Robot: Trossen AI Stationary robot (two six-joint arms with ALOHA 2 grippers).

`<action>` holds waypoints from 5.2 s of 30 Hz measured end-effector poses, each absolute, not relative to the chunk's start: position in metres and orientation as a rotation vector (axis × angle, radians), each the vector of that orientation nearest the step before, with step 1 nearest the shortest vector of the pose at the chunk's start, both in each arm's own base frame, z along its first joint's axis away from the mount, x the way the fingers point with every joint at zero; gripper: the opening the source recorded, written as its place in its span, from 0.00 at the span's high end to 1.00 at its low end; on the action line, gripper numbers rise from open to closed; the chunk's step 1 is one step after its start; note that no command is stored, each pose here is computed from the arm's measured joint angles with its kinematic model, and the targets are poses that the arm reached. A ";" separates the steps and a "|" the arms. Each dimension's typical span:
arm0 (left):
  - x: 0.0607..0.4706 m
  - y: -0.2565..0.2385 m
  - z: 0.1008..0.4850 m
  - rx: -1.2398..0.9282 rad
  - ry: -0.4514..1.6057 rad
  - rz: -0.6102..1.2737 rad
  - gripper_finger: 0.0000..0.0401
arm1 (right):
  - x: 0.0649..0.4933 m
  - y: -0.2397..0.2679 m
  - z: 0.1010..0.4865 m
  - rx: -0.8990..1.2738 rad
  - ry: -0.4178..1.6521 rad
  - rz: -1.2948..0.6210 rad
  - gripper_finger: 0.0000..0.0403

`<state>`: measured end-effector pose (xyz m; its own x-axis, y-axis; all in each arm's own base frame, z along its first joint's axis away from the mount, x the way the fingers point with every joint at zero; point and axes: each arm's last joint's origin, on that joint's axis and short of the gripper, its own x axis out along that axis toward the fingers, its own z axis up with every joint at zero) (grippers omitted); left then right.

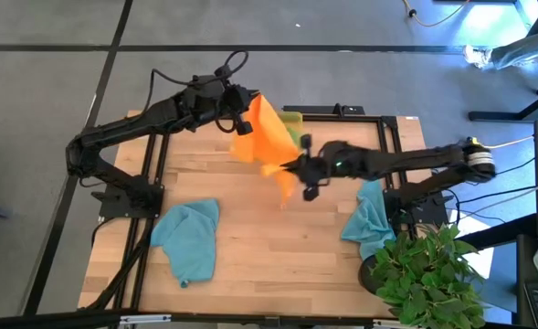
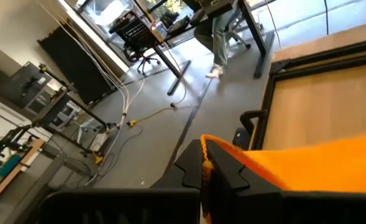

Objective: Fold microfiber towels
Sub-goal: Fold the orange towel

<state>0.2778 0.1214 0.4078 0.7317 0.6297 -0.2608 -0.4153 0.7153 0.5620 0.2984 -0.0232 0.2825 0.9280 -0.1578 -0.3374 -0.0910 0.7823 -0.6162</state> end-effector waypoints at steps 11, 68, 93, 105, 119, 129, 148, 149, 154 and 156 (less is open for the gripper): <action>0.276 0.105 0.381 0.328 0.665 0.396 1.00 | 0.224 -0.065 0.258 -0.444 0.384 -0.133 1.00; 0.279 0.006 0.227 0.078 0.856 0.008 1.00 | 0.222 -0.065 0.174 -0.001 0.508 -0.235 0.42; 0.279 0.006 0.227 0.080 0.858 0.009 1.00 | 0.336 -0.089 0.147 -0.061 1.054 -0.311 0.45; 0.279 0.006 0.227 0.080 0.858 0.009 1.00 | 0.332 -0.087 0.145 -0.087 1.113 -0.267 0.77; 0.279 0.006 0.227 0.089 0.858 0.014 1.00 | 0.329 -0.083 0.154 -0.092 1.110 -0.185 0.99; 0.263 0.007 0.255 0.137 0.770 0.052 1.00 | 0.300 -0.062 0.235 -0.171 0.916 -0.241 1.00; 0.167 0.036 0.372 0.385 0.254 0.448 1.00 | 0.236 -0.067 0.335 -0.401 0.558 -0.536 1.00; 0.163 0.038 0.376 0.396 0.243 0.467 1.00 | 0.233 -0.068 0.338 -0.409 0.544 -0.553 1.00; 0.150 0.051 0.385 0.421 0.233 0.573 1.00 | 0.220 -0.077 0.345 -0.404 0.540 -0.606 1.00; 0.148 0.057 0.385 0.432 0.251 0.610 1.00 | 0.217 -0.081 0.344 -0.406 0.560 -0.614 1.00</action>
<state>0.1476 0.0569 0.3847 0.7939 0.5997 -0.1005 -0.4971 0.7352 0.4608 0.2171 -0.0809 0.3440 0.6786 -0.6360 -0.3675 0.4242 0.7477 -0.5108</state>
